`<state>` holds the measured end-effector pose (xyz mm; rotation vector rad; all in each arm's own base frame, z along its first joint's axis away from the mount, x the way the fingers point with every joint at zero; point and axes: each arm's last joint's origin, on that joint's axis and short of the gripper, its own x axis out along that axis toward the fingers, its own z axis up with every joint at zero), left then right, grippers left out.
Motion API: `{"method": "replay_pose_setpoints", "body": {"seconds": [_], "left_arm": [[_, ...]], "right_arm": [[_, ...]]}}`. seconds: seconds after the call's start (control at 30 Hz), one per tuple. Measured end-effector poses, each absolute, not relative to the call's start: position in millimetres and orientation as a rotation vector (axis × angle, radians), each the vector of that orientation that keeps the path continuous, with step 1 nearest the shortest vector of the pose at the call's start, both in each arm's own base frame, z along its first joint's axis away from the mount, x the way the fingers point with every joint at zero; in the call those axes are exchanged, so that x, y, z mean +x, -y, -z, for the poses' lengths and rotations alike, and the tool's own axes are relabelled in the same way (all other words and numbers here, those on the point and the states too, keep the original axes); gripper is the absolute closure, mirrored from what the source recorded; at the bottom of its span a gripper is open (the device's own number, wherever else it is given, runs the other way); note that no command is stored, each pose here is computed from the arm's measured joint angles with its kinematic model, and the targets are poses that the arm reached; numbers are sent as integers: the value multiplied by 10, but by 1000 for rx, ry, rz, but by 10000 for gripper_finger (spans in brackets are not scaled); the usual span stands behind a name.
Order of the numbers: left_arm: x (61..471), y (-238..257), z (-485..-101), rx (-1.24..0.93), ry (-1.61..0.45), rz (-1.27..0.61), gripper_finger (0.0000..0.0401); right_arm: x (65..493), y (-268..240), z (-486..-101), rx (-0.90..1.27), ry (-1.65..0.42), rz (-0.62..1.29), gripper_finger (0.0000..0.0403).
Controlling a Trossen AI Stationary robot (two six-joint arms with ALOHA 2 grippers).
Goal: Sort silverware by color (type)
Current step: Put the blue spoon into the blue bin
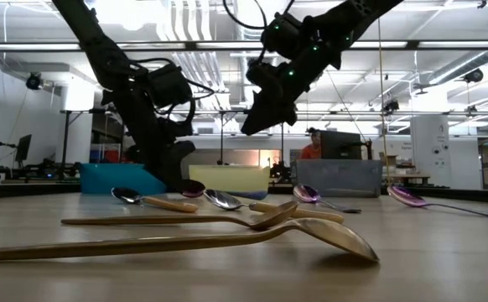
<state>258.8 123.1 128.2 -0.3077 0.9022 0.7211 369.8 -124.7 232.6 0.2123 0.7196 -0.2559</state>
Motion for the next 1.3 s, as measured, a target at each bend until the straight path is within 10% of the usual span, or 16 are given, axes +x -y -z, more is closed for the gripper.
{"method": "replay_pose_setpoints", "body": {"seconds": [1.3], "left_arm": [[2443, -1095, -1949, -150, -722, -647, 234]], "right_arm": [[4284, 1063, -1235, 125, -749, 301, 272]]}}
